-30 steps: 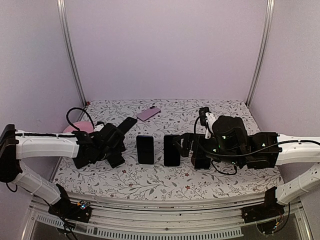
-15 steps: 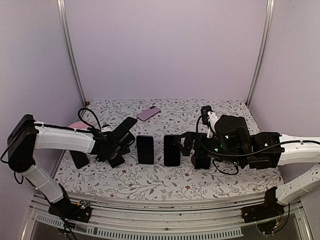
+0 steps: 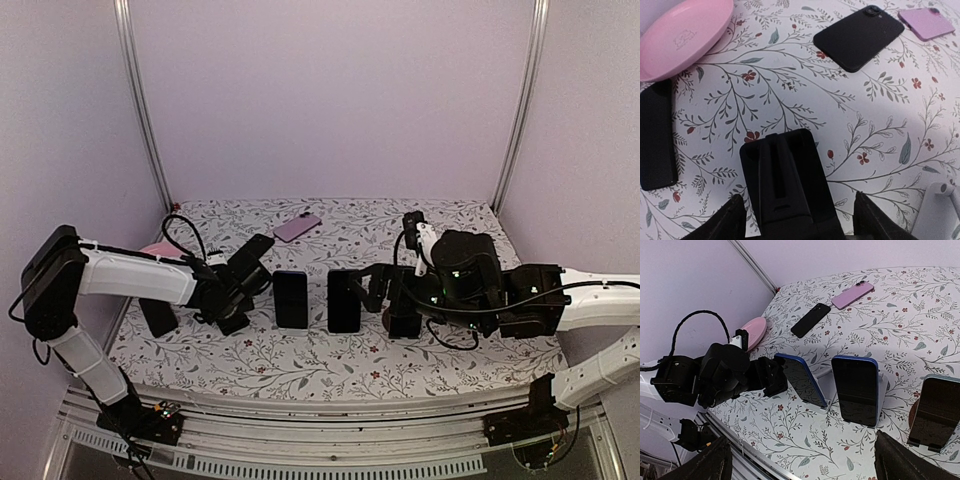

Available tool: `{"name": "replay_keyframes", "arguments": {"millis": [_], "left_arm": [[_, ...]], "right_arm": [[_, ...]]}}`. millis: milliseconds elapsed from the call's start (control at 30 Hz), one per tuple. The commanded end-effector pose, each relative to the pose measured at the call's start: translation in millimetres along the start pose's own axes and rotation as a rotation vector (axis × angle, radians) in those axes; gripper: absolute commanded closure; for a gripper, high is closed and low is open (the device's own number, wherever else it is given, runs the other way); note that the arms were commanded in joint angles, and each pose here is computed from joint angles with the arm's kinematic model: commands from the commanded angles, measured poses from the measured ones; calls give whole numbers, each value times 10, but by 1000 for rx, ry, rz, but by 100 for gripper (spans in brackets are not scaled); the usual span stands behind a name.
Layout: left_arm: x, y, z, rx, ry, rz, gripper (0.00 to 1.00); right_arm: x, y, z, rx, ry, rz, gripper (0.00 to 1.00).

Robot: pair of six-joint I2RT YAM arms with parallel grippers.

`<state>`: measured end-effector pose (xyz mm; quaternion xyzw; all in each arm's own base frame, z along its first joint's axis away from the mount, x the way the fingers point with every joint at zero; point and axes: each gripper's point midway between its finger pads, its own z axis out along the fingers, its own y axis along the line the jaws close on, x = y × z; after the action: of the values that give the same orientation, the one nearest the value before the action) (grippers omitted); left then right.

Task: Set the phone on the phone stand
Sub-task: Adjust the phone stand at the center of the board.

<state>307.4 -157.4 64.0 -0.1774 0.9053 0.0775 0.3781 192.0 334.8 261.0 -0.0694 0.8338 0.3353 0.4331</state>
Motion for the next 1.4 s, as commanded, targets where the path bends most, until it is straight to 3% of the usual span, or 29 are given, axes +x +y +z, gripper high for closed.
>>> {"name": "replay_keyframes", "arguments": {"millis": [0, 400, 667, 1367], "left_arm": [[-148, -33, -62, 34, -41, 50, 33], [-180, -440, -314, 400, -107, 265, 39], [-153, -581, -369, 510, -136, 398, 37], [4, -366, -154, 501, -53, 440, 34]], "right_arm": [[-46, -6, -56, 0, -21, 8, 1], [-15, -25, -34, 7, -16, 10, 1], [-11, -23, -27, 9, -16, 11, 1], [11, -29, -2, 13, -10, 12, 1]]}}
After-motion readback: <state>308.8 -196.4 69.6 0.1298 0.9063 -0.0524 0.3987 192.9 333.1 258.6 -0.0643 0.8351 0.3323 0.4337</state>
